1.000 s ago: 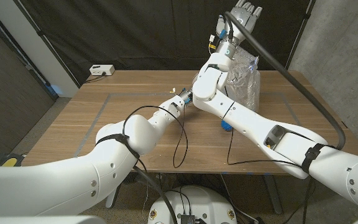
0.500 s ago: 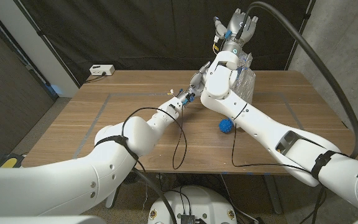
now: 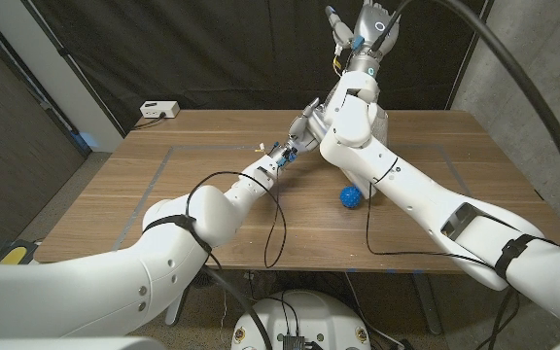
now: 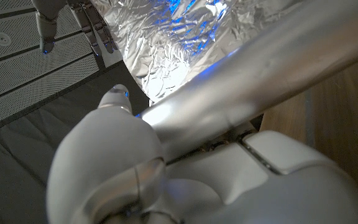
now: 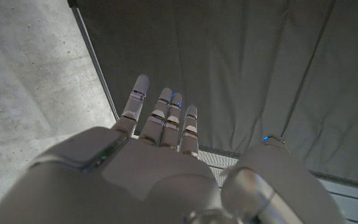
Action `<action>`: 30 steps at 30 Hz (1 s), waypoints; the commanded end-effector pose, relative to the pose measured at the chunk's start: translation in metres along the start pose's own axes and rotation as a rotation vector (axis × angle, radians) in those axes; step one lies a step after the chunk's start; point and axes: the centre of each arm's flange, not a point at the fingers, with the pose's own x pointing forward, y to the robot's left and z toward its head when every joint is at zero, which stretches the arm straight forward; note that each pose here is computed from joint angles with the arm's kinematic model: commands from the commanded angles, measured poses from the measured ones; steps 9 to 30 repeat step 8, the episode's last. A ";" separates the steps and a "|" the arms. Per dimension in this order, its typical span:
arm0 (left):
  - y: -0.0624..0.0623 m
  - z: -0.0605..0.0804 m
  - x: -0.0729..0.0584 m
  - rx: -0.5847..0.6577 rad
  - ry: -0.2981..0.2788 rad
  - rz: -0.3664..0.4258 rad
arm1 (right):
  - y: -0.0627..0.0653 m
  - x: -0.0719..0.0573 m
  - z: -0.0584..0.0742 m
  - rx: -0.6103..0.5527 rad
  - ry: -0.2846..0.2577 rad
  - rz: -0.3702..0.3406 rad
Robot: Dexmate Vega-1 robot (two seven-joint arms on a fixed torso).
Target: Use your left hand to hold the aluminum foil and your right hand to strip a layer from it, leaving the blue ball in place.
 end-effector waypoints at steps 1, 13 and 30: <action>0.012 0.010 -0.019 0.026 -0.034 0.005 | -0.017 -0.006 0.000 0.081 -0.026 -0.022; 0.014 0.006 -0.035 0.026 -0.071 -0.019 | -0.005 -0.010 0.002 0.120 -0.077 -0.017; 0.014 0.006 -0.035 0.026 -0.071 -0.019 | -0.005 -0.010 0.002 0.120 -0.077 -0.017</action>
